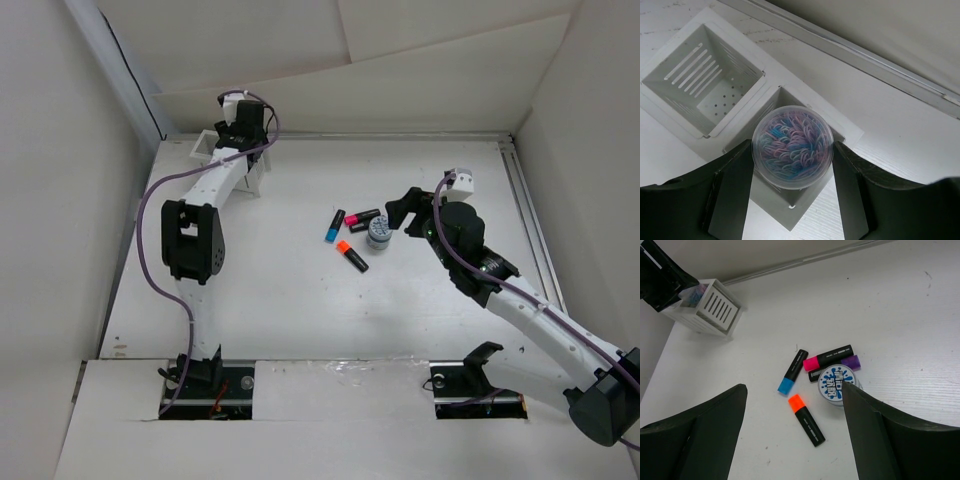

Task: Sort the stationery into containers
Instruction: Place the stationery in the storage box, then pick up the stationery from the center of the board.

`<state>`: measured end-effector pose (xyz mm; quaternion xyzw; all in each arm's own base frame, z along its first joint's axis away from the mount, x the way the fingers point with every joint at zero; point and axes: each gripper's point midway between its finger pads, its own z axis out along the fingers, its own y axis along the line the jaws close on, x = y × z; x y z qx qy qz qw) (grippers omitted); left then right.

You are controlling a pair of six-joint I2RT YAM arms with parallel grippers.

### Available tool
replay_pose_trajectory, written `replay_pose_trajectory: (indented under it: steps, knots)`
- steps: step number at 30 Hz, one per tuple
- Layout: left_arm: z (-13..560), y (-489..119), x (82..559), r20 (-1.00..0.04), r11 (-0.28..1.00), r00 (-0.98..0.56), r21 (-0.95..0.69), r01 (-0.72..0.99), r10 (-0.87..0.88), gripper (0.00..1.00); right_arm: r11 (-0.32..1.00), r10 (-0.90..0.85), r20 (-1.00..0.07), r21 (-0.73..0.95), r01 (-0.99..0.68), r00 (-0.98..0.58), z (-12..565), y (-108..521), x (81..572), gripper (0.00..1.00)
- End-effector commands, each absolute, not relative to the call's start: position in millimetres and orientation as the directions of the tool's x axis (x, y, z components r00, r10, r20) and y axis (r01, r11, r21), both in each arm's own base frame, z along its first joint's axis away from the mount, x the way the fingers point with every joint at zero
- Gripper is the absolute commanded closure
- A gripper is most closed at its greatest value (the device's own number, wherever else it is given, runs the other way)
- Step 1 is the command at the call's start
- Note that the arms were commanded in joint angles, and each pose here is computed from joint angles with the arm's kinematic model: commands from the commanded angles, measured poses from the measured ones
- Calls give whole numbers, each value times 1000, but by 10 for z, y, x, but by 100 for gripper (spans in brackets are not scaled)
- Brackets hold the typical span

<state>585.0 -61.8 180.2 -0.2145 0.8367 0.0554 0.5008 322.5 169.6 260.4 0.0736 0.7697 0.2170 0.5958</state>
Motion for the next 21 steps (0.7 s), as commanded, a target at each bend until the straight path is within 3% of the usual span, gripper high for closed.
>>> replay_pose_trajectory:
  steps: [1, 4, 6, 12, 17, 18, 19, 21]
  knots:
    - [2100, -567, 5880, -894, 894, -331, -146, -423, -303, 48, 884, 381, -890, 430, -181, -250, 2731, 1769, 3246, 18]
    - [2157, -543, 5839, -898, 891, -317, -150, -428, -304, 38, 885, 381, -890, 430, -181, -250, 2730, 1769, 3246, 18]
    - [2228, -561, 5819, -900, 895, -307, -166, -415, -309, 37, 887, 383, -891, 429, -173, -246, 2731, 1754, 3252, 18]
    - [2595, -639, 5679, -911, 903, -256, -216, -372, -323, 34, 889, 384, -891, 428, -166, -242, 2731, 1739, 3259, 18]
    - [2883, -1133, 5405, -913, 934, -247, -270, -232, -325, 38, 899, 404, -896, 426, -100, -184, 2798, 1557, 3256, 22]
    - [2936, -1250, 5363, -911, 935, -235, -296, -197, -338, 38, 898, 414, -893, 433, -83, -178, 2778, 1519, 3244, 28]
    - [2777, -1362, 5267, -902, 938, -269, -300, -173, -338, 40, 890, 436, -887, 450, -73, -155, 2851, 1472, 3222, 51]
    - [2932, -1824, 5043, -897, 932, -265, -361, -19, -353, 40, 890, 450, -885, 455, -16, -123, 2828, 1342, 3213, 83]
